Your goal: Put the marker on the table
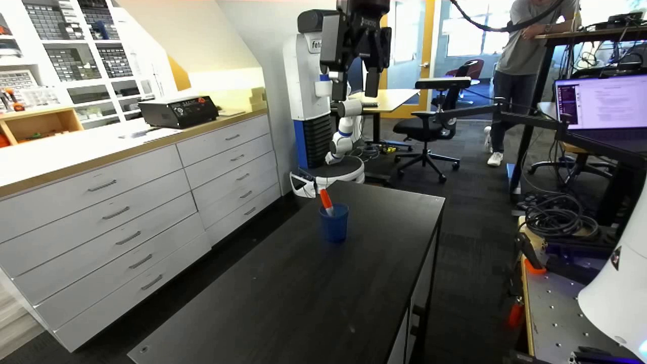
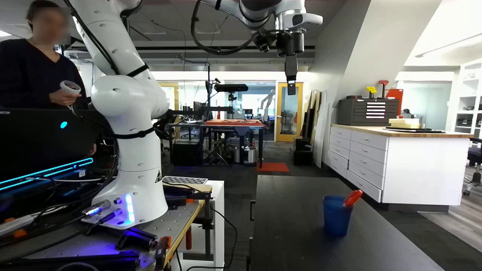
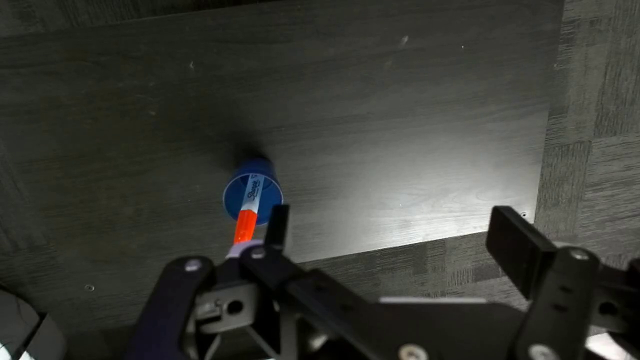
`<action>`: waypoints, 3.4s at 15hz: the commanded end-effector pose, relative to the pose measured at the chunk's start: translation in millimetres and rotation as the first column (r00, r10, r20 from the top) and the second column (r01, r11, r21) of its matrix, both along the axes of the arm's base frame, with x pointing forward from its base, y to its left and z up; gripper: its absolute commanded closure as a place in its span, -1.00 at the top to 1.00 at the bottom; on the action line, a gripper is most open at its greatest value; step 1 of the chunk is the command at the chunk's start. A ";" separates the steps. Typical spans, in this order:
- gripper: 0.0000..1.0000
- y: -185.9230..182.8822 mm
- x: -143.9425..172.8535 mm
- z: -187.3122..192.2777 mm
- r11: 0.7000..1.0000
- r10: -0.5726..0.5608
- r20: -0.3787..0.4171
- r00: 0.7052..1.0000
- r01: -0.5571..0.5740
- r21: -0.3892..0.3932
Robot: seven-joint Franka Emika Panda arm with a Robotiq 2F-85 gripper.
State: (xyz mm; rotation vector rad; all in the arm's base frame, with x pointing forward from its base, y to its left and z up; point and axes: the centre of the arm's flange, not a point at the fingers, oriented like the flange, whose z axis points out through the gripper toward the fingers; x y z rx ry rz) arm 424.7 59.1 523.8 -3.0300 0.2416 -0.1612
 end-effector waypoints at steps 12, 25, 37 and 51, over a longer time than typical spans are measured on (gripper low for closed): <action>1.00 -9.1 16.9 -6.0 1.000 -0.026 -0.025 0.999 0.025 -0.014; 1.00 -42.7 62.0 -38.1 0.996 -0.087 0.012 0.996 0.087 -0.010; 1.00 -50.1 72.2 -79.9 0.997 -0.056 0.042 0.998 0.059 -0.056; 1.00 -49.7 75.6 -91.8 0.996 -0.065 0.019 0.998 0.066 -0.052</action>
